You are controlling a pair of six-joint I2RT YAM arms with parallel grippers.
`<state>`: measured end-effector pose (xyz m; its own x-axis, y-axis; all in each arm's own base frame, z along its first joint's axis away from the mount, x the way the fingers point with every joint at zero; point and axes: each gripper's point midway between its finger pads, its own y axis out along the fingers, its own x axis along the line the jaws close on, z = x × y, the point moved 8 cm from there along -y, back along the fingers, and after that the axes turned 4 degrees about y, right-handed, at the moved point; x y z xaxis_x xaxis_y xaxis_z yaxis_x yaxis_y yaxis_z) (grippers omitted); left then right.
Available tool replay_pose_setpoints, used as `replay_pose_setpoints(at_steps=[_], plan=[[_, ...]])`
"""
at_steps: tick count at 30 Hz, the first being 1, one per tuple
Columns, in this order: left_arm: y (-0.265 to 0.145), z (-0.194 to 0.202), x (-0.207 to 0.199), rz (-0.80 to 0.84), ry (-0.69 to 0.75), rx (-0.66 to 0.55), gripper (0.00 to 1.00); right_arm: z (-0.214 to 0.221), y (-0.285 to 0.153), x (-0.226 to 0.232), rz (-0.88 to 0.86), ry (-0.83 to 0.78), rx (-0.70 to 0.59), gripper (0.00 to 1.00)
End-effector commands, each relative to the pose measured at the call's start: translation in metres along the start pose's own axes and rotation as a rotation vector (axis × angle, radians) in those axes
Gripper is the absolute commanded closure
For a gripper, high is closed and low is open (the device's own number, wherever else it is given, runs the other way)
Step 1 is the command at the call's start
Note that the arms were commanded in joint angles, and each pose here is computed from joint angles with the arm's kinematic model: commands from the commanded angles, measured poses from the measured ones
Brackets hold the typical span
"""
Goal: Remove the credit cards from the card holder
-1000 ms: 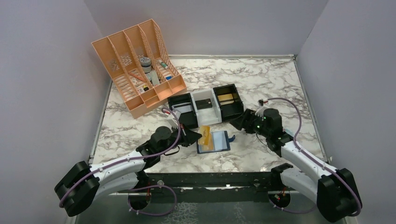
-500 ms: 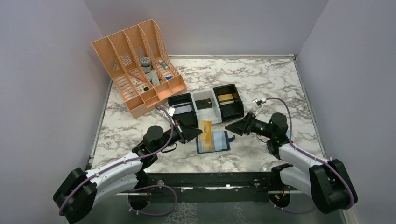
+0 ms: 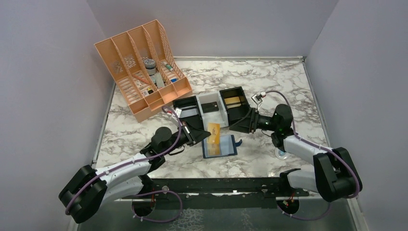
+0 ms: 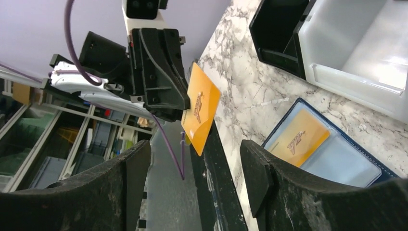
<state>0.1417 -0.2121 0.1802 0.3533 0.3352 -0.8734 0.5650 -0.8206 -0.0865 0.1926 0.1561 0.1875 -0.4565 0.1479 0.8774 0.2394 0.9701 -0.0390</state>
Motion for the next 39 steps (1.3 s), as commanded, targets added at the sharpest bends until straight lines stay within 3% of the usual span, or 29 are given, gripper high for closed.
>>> replay_pose_setpoints(at_steps=[1,15,25,39], plan=[[0.013,-0.019,-0.026,0.1,0.0,-0.047,1.0,0.0,0.007,-0.002,-0.044,0.037,0.08,0.31],[0.039,-0.03,-0.033,0.167,0.015,-0.036,1.0,-0.009,0.031,-0.007,-0.102,0.072,0.116,0.43],[0.045,-0.032,-0.028,0.175,-0.012,-0.01,1.0,-0.016,0.037,-0.008,-0.158,0.099,0.088,0.71],[0.049,-0.034,-0.022,0.209,-0.041,0.0,1.0,-0.017,0.037,-0.007,-0.185,0.107,0.09,0.89]])
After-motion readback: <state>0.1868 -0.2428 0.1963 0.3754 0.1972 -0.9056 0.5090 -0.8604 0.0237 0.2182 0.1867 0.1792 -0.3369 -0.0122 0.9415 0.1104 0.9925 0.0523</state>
